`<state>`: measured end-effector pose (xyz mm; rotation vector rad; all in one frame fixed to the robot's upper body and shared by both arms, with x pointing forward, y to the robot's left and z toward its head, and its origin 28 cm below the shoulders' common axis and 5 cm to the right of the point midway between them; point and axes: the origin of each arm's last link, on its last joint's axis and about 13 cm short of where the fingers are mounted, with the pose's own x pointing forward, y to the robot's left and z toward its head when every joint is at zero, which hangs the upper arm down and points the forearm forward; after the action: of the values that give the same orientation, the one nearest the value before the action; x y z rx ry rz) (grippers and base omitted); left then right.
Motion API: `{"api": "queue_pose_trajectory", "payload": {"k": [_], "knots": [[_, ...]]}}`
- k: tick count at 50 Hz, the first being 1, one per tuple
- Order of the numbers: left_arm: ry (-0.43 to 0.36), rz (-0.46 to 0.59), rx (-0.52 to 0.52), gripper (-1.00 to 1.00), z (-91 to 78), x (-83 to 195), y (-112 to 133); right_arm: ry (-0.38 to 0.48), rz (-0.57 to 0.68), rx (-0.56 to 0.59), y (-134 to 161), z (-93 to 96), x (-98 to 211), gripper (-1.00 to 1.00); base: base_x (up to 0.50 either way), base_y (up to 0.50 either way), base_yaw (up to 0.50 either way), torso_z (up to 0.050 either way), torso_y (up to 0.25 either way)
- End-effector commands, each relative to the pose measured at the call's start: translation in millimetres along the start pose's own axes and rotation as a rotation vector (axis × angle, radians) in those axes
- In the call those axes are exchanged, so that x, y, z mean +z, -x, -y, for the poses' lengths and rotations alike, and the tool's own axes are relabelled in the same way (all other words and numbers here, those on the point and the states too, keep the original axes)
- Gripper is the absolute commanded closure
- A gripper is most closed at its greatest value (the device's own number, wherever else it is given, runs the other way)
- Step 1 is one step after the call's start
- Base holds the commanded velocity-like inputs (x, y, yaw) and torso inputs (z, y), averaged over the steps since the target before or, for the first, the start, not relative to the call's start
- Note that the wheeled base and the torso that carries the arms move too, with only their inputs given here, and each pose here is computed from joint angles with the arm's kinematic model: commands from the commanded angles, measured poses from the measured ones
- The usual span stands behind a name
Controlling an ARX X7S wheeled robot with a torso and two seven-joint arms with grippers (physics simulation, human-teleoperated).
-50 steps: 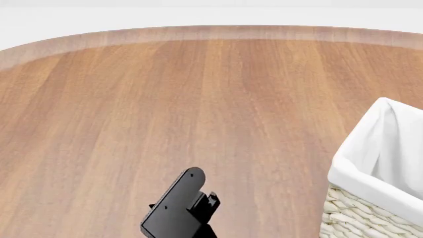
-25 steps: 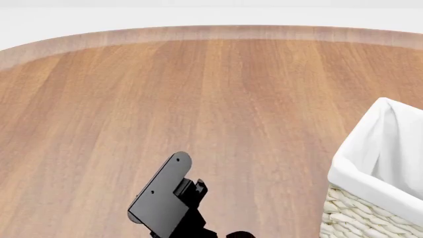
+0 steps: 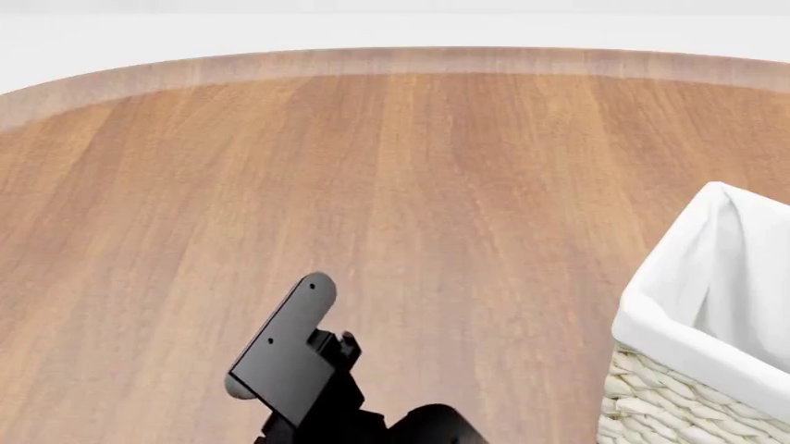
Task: Pick up the ketchup, and put it in the basket.
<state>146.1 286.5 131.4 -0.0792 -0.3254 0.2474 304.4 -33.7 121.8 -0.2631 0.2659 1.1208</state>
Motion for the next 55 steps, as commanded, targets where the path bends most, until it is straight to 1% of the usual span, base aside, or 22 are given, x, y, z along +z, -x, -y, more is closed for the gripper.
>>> {"api": "queue_pose_trajectory", "payload": {"k": [1,2,14,20,28,38,50,55], "knots": [[0.003,0.002,-0.008,-1.00,1.2,1.9,1.8,-0.013,-0.016,0.035,-9.7,9.4,-0.6,-1.00,0.00,0.00,0.00,0.000,0.000],[0.003,0.003,-0.014,-1.00,2.3,2.1,2.2,-0.004,-0.021,0.044,-10.9,8.5,-1.3,-1.00,0.00,0.00,0.00,0.000,0.000],[-0.001,-0.011,-0.042,-1.00,8.9,-2.6,3.0,-0.006,-0.048,0.078,-19.3,9.8,-7.1,-1.00,0.00,0.00,0.00,0.000,0.000],[-0.002,-0.014,-0.044,-1.00,9.5,-3.4,3.4,-0.009,-0.059,0.088,-23.3,8.8,-10.7,-1.00,0.00,0.00,0.00,0.000,0.000],[-0.002,-0.012,-0.046,-1.00,9.1,-2.9,3.9,-0.027,-0.072,0.094,-33.9,14.1,-14.6,-1.00,0.00,0.00,0.00,0.000,0.000],[0.001,-0.013,-0.048,-1.00,8.5,-1.8,6.3,-0.037,-0.098,0.106,-45.0,14.7,-21.0,-1.00,0.00,0.00,0.00,0.000,0.000],[0.006,-0.010,-0.048,-1.00,8.5,-1.2,8.5,-0.031,-0.118,0.142,-55.3,6.4,-27.5,-1.00,0.00,0.00,0.00,0.000,0.000],[0.006,-0.009,-0.048,-1.00,9.1,-1.0,8.8,-0.029,-0.121,0.151,-58.1,5.6,-28.3,-1.00,0.00,0.00,0.00,0.000,0.000]]}}
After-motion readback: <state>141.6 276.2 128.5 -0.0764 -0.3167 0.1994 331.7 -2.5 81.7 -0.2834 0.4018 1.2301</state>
